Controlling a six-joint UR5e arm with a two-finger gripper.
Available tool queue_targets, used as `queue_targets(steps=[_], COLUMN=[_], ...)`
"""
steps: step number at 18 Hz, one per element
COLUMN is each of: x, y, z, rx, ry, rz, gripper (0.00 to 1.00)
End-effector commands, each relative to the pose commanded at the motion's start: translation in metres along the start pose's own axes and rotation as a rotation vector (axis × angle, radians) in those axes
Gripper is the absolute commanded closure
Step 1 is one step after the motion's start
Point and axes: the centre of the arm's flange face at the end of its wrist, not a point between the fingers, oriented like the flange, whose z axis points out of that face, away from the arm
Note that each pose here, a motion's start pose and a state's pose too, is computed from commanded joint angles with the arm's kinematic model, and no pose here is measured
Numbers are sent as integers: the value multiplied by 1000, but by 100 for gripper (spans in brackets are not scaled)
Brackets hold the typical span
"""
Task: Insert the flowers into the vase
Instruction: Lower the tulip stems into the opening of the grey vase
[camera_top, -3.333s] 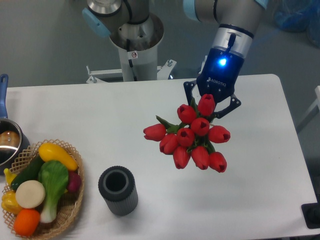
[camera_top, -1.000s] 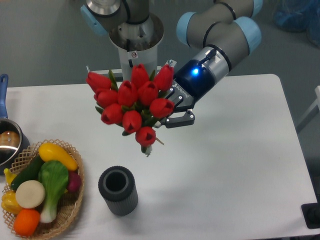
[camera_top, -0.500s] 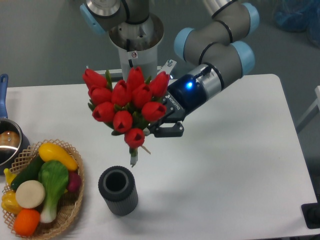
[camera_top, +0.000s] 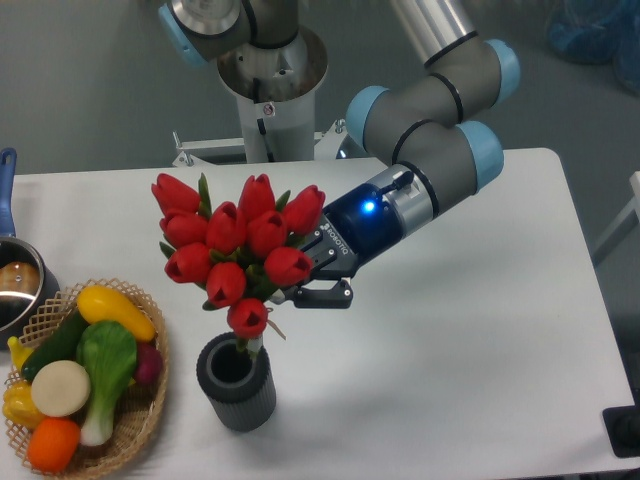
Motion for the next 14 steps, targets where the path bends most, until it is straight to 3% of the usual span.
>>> queue_targets(steps=[14], x=[3], y=[22], z=[11], rx=[-2], ry=[18], rz=[-51], gripper=[85])
